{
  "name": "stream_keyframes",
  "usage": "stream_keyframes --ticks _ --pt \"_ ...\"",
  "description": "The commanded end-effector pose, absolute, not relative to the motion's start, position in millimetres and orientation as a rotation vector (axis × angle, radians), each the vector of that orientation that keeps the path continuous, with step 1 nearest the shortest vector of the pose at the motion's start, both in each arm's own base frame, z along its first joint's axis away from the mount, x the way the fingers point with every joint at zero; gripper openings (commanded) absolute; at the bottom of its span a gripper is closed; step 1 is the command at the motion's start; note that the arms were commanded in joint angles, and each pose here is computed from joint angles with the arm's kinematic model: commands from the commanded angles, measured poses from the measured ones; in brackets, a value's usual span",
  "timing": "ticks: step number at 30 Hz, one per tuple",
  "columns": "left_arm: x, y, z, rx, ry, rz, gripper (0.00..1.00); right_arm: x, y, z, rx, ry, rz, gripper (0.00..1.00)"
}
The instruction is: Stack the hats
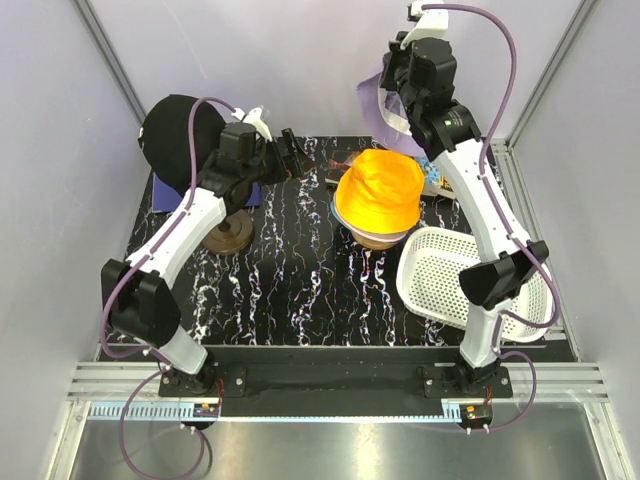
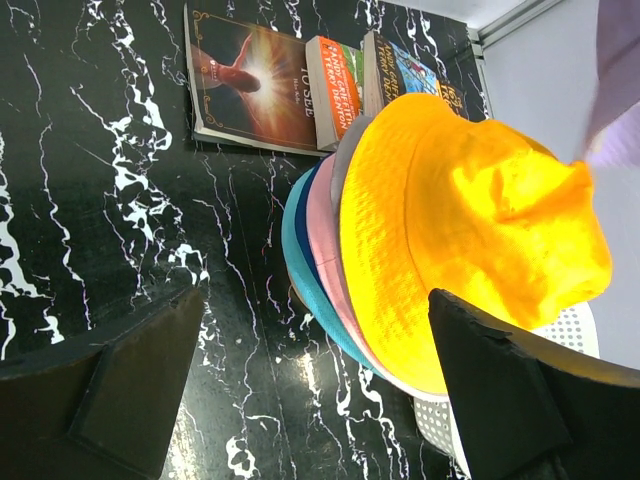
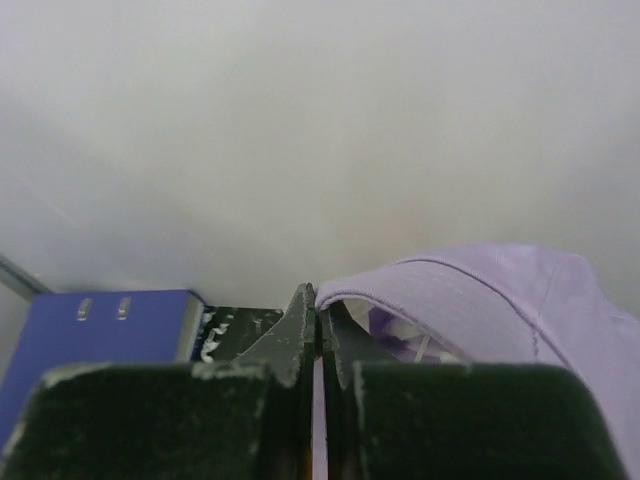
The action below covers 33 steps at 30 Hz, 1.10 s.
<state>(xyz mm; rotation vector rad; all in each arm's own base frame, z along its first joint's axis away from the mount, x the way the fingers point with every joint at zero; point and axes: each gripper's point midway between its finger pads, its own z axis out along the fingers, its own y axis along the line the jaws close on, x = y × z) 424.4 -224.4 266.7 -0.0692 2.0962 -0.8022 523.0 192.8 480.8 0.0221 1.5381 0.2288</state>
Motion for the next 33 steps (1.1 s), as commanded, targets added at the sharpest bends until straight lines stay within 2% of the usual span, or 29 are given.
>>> stream_keyframes --ticks 1,2,4,7,14,20,23,24,26,27,29,33 --pt "426 -223 301 -0.032 1.989 -0.805 0.99 481 202 532 0.016 1.397 0.43 0.0" --pt "427 -223 300 -0.034 1.99 -0.806 0.99 465 197 546 0.018 1.349 0.46 0.0" --pt "429 -224 298 -0.034 1.997 -0.806 0.99 457 200 513 0.029 1.396 0.508 0.0" --pt "430 -228 302 -0.031 1.992 -0.828 0.99 460 192 511 0.066 1.385 0.47 0.0" --pt "428 -226 304 -0.024 1.986 -0.823 0.99 508 188 534 0.046 1.311 0.365 0.0" --pt "429 -224 301 -0.022 1.989 -0.8 0.99 531 197 522 -0.011 1.321 0.376 0.0" --pt "430 -223 301 -0.025 1.989 -0.798 0.99 522 204 516 -0.052 1.333 0.418 0.0" --pt "430 -223 299 -0.025 1.991 -0.795 0.99 523 211 493 -0.082 1.381 0.437 0.0" --pt "431 -224 300 -0.014 1.99 -0.797 0.99 504 207 496 -0.071 1.38 0.475 0.0" --pt "431 -225 300 -0.01 1.99 -0.8 0.99 501 208 466 -0.072 1.445 0.482 0.0" --pt "430 -226 300 0.001 1.991 -0.808 0.99 474 201 473 -0.054 1.44 0.523 0.0" --pt "430 -229 302 0.008 1.99 -0.822 0.99 438 198 432 -0.019 1.566 0.6 0.0"
